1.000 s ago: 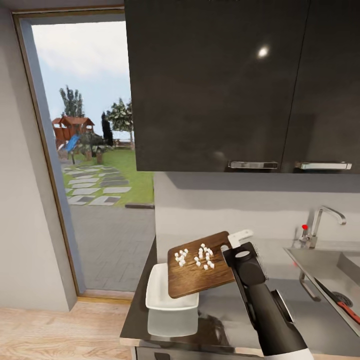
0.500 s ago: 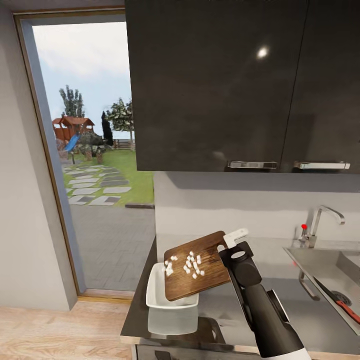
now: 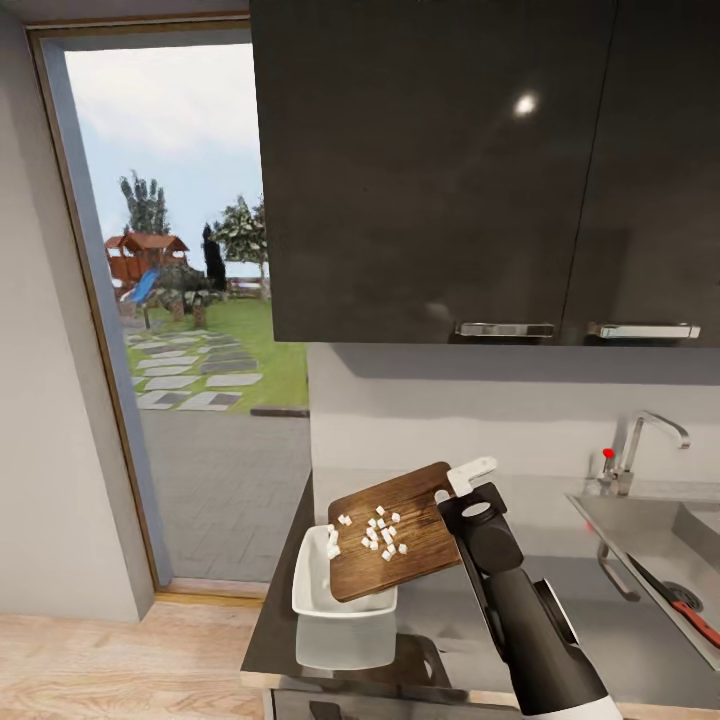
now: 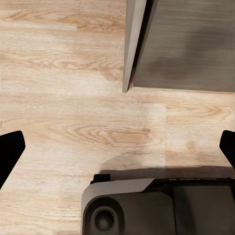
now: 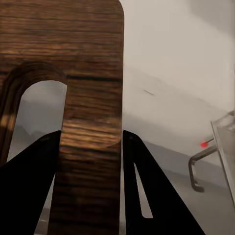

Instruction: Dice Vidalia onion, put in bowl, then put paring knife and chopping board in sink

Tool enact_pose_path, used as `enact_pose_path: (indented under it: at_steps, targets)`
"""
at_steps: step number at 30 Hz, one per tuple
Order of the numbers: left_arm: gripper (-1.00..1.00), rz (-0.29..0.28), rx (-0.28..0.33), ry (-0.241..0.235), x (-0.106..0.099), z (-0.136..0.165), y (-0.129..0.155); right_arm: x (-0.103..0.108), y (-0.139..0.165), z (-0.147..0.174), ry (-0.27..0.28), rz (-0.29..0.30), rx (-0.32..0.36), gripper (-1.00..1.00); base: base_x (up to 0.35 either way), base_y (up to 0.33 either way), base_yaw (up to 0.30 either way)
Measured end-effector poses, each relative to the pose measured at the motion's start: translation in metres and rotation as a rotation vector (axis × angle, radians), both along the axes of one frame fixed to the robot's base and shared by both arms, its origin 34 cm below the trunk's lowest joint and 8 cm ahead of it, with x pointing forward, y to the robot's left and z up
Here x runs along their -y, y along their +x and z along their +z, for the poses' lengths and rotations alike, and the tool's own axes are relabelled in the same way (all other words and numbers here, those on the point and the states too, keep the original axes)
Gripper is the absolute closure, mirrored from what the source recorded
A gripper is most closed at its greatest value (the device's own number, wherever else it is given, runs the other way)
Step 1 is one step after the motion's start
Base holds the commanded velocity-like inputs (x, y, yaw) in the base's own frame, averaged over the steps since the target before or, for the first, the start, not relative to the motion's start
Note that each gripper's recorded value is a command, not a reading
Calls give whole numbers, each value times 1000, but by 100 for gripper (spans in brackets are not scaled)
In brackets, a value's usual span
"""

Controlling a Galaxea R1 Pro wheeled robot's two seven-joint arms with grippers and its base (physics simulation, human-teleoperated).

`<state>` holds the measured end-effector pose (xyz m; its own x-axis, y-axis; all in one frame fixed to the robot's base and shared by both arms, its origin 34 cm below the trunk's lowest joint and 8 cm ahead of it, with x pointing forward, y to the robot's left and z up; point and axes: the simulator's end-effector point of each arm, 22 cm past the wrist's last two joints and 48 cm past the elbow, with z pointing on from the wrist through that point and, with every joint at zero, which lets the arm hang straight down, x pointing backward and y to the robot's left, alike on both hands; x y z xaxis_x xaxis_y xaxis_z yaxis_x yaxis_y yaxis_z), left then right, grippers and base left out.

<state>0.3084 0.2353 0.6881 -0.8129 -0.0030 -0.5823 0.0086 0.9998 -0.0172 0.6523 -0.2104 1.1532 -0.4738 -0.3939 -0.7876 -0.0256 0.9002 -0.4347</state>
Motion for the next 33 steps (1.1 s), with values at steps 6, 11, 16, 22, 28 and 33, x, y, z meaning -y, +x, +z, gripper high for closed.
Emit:
enact_pose_path:
  at_steps: [6,11,16,22,28,33]
  targets:
    - [-100,0,0,0,0,0,0,0,0,0,0,1,0,100,135,62,0]
    - [-100,0,0,0,0,0,0,0,0,0,-1,0,-1,100,21,9,0]
    - [-100,-1,-1,0,0,0,0,0,0,0,-2,0,0,100,2,1,0]
    - [-100,-1,-1,-1,1,0,-1,8,0,3,-42,-21,8,100,0,0,0]
    - [-100,-1,0,0,0,0,0,14,-1,7,-80,-39,15,100,0,0,0]
    - [-100,0,-1,-1,0,0,0,14,-1,7,-83,-40,15,100,0,0,0]
